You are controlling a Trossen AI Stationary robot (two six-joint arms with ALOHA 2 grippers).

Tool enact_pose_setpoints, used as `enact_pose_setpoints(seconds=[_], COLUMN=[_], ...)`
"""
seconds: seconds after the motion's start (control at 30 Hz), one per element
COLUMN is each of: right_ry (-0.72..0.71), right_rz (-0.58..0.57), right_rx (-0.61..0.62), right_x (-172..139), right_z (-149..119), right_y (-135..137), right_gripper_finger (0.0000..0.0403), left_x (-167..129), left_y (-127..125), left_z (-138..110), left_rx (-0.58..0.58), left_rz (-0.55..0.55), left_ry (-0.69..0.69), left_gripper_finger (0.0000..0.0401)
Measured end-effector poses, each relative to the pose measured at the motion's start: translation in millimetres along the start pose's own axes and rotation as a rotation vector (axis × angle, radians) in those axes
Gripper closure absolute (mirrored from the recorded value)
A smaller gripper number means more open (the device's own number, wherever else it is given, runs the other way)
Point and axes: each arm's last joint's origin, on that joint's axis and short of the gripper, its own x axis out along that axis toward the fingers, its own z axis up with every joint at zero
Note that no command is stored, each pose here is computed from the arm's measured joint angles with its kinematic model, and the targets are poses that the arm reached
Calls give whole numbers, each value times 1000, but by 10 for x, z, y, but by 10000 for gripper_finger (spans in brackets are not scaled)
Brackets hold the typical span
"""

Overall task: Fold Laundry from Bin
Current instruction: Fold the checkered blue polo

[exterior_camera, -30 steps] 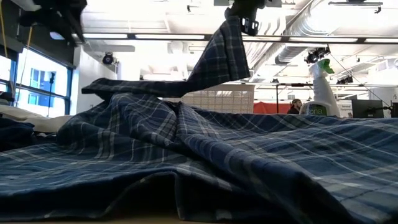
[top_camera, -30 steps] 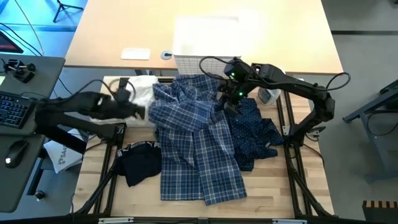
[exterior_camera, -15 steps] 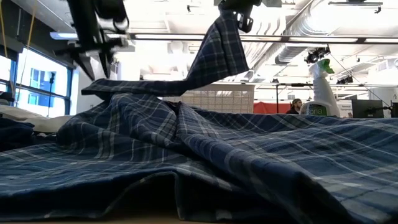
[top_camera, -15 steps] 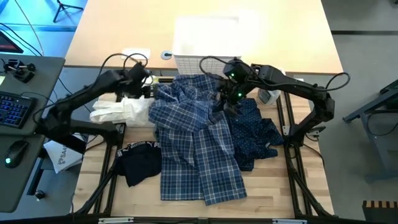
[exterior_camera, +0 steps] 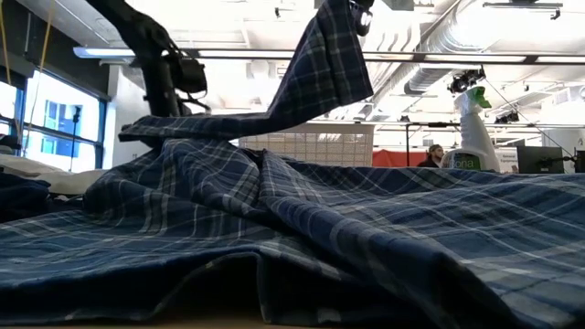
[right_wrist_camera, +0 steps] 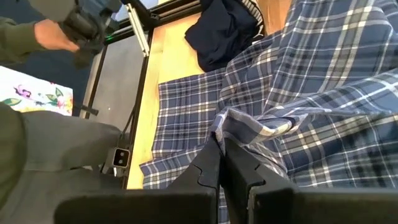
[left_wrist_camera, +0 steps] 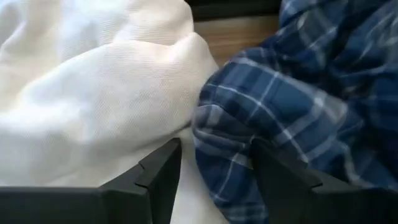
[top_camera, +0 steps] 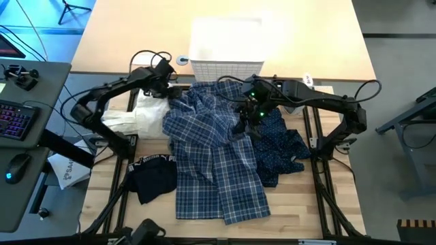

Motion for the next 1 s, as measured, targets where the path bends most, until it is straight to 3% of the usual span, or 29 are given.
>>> enact_pose_setpoints(seconds=[0.13,0.3,0.37,0.57,0.77,0.87,1.0], right_ry=[-2,-26,-36,-69,-169,-294,-559], right_rz=[-5,-33,-42,-45,-3,55,212], right_rx=[13,26,21,55,92,98,104], right_x=[-1,-2,-2,36,334,545,739], right_z=[2,25,35,82,262,432,716], right_y=[-3,-9,-11,-31,-89,-92,-26], right_gripper_finger=[403,403,403,403,403,403,403], left_x=[87,-6,-122,-871,-1598,-1767,-1759], left_y=[-53,-142,-161,-141,36,128,217], left_z=[-14,-41,-61,-37,38,94,180], left_rx=[104,244,276,312,322,357,421], left_rz=[2,-37,-46,-60,-83,-55,-73], left_ry=[27,-23,-47,-304,-555,-624,-620], left_gripper_finger=[260,369,390,399,401,401,401])
